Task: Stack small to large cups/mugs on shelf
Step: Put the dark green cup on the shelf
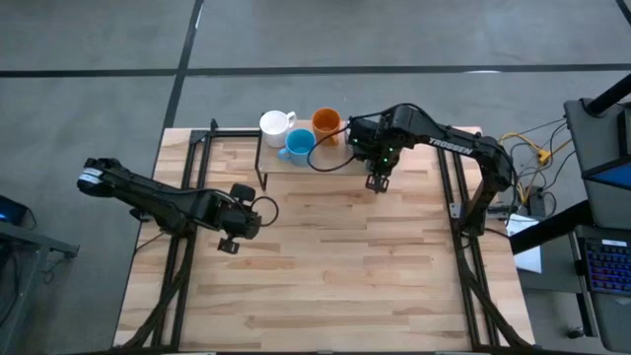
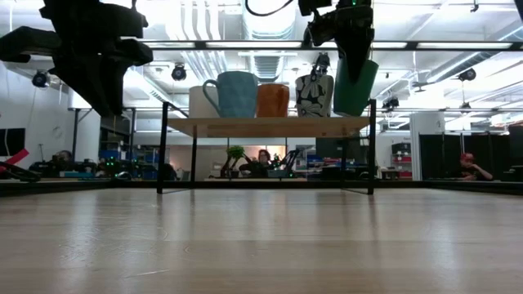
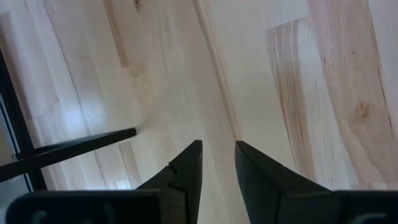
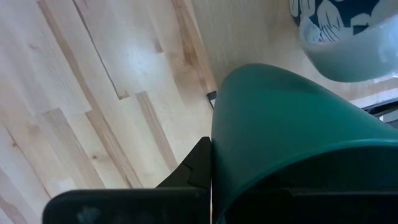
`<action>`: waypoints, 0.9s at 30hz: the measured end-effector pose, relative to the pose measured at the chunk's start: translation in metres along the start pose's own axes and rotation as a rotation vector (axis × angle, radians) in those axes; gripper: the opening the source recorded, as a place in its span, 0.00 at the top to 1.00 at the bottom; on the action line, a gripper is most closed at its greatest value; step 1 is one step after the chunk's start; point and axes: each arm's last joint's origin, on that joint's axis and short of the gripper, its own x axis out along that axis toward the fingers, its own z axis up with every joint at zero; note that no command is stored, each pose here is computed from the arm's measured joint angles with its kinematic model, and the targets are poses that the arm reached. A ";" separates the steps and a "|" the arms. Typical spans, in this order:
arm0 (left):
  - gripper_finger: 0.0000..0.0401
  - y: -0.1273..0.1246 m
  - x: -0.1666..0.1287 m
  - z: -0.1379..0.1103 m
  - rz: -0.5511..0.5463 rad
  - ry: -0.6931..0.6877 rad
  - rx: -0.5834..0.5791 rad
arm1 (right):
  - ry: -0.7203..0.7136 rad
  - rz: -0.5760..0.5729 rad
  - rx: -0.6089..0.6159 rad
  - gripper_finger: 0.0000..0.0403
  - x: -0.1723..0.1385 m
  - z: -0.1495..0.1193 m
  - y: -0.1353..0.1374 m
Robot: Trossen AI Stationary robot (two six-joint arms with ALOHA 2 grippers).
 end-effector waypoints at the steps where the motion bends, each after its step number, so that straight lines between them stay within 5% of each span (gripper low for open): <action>1: 0.80 0.000 0.000 0.000 0.000 0.000 0.000 | 0.000 0.000 0.000 0.98 0.000 0.000 0.000; 27: 0.80 0.000 0.000 0.000 0.000 0.003 0.001 | 0.004 -0.001 -0.009 0.94 0.001 0.000 -0.008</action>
